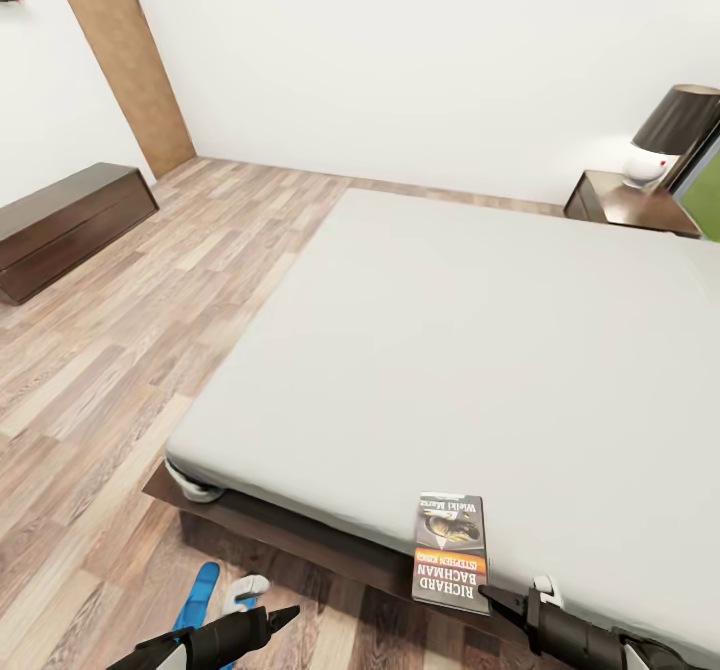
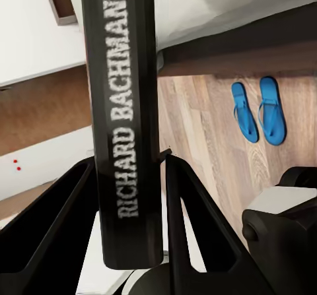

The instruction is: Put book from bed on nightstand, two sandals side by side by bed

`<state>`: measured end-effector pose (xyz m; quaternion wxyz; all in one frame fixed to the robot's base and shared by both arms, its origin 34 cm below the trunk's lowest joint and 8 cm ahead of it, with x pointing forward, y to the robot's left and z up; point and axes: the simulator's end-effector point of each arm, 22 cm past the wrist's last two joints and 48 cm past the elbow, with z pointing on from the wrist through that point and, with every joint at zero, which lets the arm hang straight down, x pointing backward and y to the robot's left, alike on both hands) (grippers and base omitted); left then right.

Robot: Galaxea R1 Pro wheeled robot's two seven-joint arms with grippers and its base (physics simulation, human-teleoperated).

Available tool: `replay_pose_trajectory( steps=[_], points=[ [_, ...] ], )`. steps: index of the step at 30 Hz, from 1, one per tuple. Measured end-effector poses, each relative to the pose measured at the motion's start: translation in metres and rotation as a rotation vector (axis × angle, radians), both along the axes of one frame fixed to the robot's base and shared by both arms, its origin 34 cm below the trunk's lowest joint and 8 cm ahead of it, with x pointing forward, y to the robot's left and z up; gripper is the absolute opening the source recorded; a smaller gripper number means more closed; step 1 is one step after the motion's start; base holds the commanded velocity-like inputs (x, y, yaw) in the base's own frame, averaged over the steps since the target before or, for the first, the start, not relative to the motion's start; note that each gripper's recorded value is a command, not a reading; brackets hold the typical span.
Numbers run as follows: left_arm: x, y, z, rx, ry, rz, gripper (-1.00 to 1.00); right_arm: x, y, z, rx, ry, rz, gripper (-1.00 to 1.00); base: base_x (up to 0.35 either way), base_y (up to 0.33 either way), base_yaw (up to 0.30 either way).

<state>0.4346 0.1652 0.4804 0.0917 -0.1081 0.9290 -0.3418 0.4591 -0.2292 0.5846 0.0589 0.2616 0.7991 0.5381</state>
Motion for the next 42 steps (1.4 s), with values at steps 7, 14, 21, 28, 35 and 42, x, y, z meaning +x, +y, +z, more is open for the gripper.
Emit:
replay_pose_trajectory(
  steps=[7,14,21,28,35,42],
  points=[
    [0.0002,0.0000,0.0000,0.000,-0.001,0.000,1.00,-0.0001,0.0000,-0.0001,0.000,0.000,0.000,-1.00,0.000,0.000,0.292],
    [0.0002,0.0005,-0.0003,0.003,-0.001,0.000,1.00,-0.0002,0.0000,-0.0001,0.000,0.001,0.000,-1.00,0.000,0.000,0.293],
    [0.0003,0.0005,-0.0003,0.003,-0.001,0.000,1.00,-0.0001,0.0000,-0.0001,0.000,0.000,0.000,-1.00,0.000,0.000,0.294],
    [0.0002,0.0007,-0.0005,0.004,0.000,0.000,1.00,0.0000,0.0001,-0.0001,0.000,0.000,0.000,-1.00,0.000,0.000,0.294],
    [0.0000,0.0016,-0.0010,0.008,0.001,0.001,1.00,-0.0002,0.0000,-0.0001,0.000,0.001,0.000,-1.00,0.000,0.000,0.296],
    [-0.0029,0.0073,-0.0048,0.031,0.011,0.003,1.00,-0.0002,0.0000,-0.0001,0.000,0.001,0.000,-1.00,0.000,0.000,0.297]
  ],
)
